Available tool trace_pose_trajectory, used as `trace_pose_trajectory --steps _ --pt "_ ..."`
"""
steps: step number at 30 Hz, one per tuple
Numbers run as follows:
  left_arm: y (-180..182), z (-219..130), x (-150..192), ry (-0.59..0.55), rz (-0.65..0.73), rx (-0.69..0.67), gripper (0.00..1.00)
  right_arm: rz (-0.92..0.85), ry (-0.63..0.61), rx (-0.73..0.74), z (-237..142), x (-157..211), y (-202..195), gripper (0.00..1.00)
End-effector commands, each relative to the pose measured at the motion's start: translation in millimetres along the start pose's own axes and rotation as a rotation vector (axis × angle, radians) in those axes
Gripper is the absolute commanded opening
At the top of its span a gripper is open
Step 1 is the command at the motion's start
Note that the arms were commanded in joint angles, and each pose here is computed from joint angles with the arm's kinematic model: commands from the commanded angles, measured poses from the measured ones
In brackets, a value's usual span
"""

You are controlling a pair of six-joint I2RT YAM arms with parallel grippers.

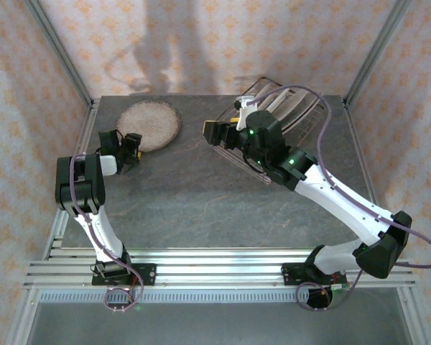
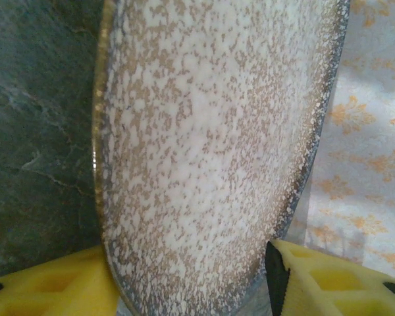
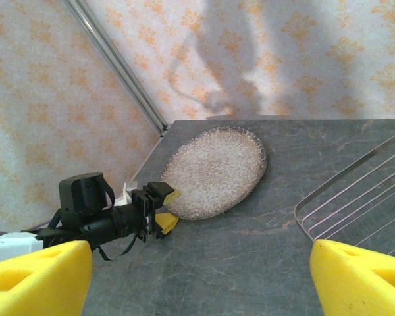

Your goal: Unload the plates from the dish rack

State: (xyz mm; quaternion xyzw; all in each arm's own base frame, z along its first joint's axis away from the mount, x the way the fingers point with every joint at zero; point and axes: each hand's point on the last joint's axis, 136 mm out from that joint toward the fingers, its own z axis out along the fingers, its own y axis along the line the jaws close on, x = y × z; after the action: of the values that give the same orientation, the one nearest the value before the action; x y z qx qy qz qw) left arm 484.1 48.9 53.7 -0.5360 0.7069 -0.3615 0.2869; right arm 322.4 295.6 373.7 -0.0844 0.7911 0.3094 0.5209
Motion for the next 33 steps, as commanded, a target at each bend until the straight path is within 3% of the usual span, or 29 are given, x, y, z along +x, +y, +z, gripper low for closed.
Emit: trace_pose_trajectory --steps 1,16,23,26,33 --pt "-48.4 -19.3 -8.6 -0.026 0.073 0.107 0.58 0.024 -0.046 0.036 -11.6 -16.7 -2.3 0.86" --pt "-33.7 -48.1 1.5 -0.020 0.101 -0.029 0.78 0.069 -0.104 0.267 -41.5 -51.4 -32.7 0.83" --pt "-25.9 -73.8 18.2 -0.002 0.101 -0.118 0.83 0.123 -0.104 0.563 -75.3 -82.9 -79.8 0.76" --pt "-39.3 -92.1 32.6 -0.008 0.158 -0.125 0.90 0.146 -0.123 0.664 -89.4 -96.0 -106.3 0.74" --pt "-88.6 -136.7 67.0 -0.065 0.259 -0.050 0.92 0.255 -0.134 0.842 -108.4 -103.4 -173.8 0.69"
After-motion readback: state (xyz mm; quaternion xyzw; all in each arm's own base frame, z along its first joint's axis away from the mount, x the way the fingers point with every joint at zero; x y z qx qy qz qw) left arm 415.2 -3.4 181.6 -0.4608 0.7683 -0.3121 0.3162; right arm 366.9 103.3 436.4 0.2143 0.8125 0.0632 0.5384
